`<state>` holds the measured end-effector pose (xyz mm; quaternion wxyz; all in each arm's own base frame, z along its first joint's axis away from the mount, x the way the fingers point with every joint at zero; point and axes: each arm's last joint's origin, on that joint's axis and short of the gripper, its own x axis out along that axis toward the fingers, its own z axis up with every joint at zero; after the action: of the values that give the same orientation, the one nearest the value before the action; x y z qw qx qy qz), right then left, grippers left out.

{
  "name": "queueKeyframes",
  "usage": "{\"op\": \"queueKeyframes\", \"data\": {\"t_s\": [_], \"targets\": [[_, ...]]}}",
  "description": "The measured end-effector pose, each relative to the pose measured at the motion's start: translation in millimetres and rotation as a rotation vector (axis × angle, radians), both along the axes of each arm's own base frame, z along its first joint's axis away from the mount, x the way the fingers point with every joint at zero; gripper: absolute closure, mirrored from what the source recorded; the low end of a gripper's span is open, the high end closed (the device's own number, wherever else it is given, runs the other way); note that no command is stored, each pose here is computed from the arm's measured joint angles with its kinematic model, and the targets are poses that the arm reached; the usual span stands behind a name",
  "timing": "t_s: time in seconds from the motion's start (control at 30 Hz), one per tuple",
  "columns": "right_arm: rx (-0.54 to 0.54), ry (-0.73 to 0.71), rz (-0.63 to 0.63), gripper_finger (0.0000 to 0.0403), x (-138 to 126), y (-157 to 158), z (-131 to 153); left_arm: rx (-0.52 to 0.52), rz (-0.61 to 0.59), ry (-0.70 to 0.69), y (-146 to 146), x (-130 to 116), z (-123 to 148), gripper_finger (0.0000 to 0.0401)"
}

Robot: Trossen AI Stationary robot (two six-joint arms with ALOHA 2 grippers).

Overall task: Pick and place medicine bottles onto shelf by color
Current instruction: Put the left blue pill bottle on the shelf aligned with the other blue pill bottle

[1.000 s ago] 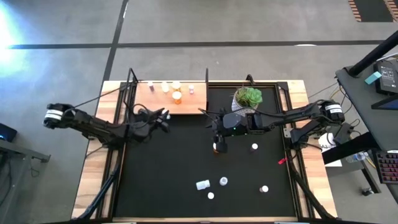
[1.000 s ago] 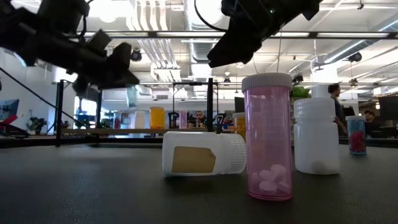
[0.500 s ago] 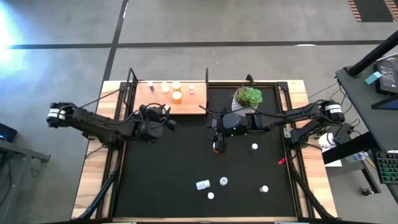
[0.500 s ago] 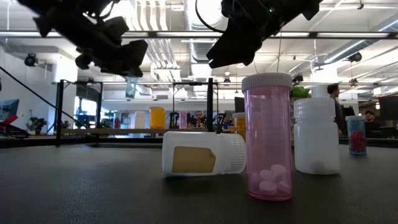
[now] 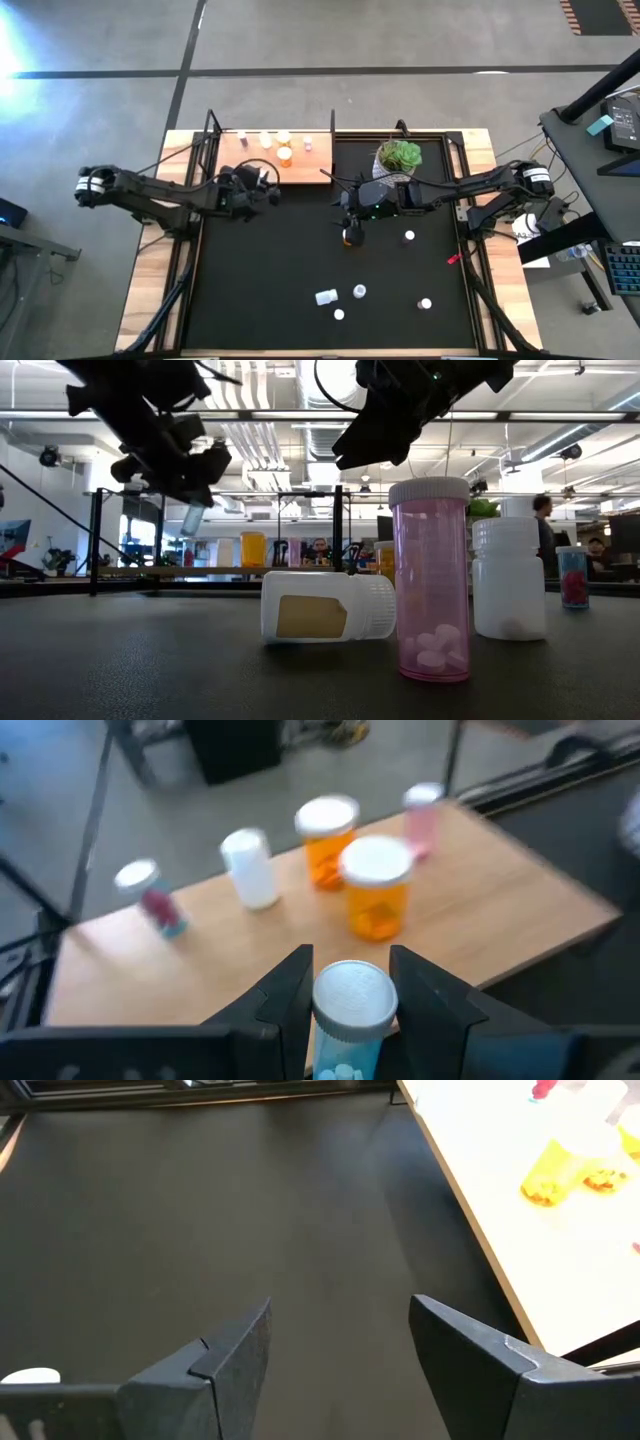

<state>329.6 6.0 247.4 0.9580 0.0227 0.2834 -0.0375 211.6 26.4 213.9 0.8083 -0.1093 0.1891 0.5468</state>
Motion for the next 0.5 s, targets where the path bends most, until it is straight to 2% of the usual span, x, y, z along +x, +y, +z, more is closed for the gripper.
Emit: {"op": "queueKeyframes", "data": {"t_s": [0.3, 0.37, 0.5], "targets": [[0.000, 0.000, 0.000, 0.0174, 0, 0, 0, -0.135, 0.101, 0.001, 40, -8, -4, 0.0294], [0.000, 0.000, 0.000, 0.0174, 0, 0, 0, -0.121, 0.120, 0.000, 42, -8, -7, 0.0294], [0.000, 0.000, 0.000, 0.0174, 0, 0, 0, -0.018, 0.195, -0.038, 45, -5, -17, 0.0294]]}}
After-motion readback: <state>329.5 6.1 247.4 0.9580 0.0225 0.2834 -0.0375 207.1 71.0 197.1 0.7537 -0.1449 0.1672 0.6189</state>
